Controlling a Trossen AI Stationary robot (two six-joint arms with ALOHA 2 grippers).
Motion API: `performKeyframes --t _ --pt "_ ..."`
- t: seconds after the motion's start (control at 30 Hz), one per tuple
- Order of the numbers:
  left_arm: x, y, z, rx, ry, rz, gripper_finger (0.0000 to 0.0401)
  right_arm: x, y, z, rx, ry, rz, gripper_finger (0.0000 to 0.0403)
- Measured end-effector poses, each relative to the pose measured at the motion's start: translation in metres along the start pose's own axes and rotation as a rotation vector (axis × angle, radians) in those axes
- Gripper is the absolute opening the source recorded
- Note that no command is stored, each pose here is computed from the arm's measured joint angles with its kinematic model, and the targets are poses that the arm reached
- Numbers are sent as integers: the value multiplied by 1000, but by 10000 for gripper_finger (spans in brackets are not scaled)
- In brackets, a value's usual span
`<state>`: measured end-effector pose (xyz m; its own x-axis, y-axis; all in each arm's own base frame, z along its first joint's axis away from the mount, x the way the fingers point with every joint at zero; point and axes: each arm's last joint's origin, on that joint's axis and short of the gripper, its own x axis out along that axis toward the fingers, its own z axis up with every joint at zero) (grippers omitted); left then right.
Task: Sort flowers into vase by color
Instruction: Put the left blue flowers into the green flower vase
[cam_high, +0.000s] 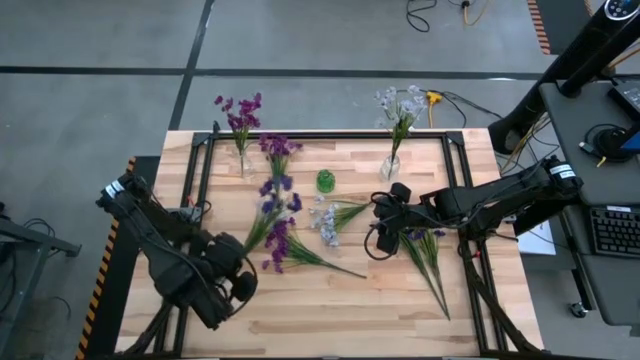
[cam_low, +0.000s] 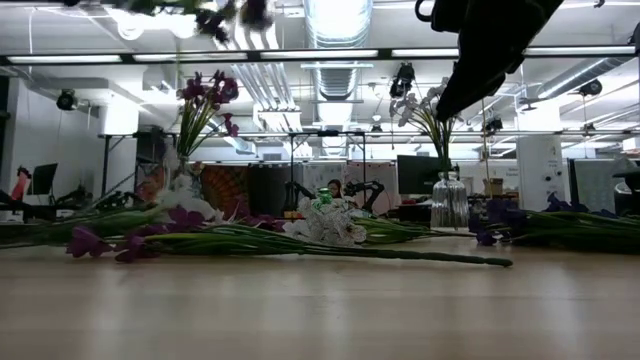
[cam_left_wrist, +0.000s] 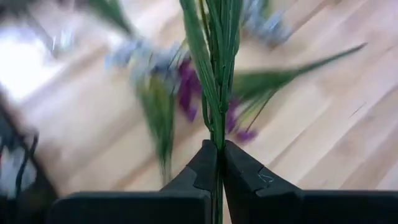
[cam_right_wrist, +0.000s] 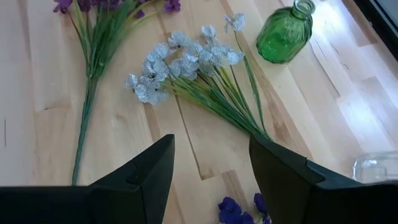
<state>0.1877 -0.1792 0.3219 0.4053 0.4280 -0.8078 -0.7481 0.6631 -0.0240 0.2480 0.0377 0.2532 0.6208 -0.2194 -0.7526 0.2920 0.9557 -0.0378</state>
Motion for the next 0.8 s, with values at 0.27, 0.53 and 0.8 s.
performKeyframes --t 0.27,0.53,0.8 --pt "-32 -6 29 103 -221 -126 0 0 1 3 -10 -26 10 201" --pt "-48 -13 44 270 -468 -156 0 6 5 8 -75 -161 49 201" --pt "-40 -34 50 492 -526 -181 0 17 9 6 -167 -353 76 201"
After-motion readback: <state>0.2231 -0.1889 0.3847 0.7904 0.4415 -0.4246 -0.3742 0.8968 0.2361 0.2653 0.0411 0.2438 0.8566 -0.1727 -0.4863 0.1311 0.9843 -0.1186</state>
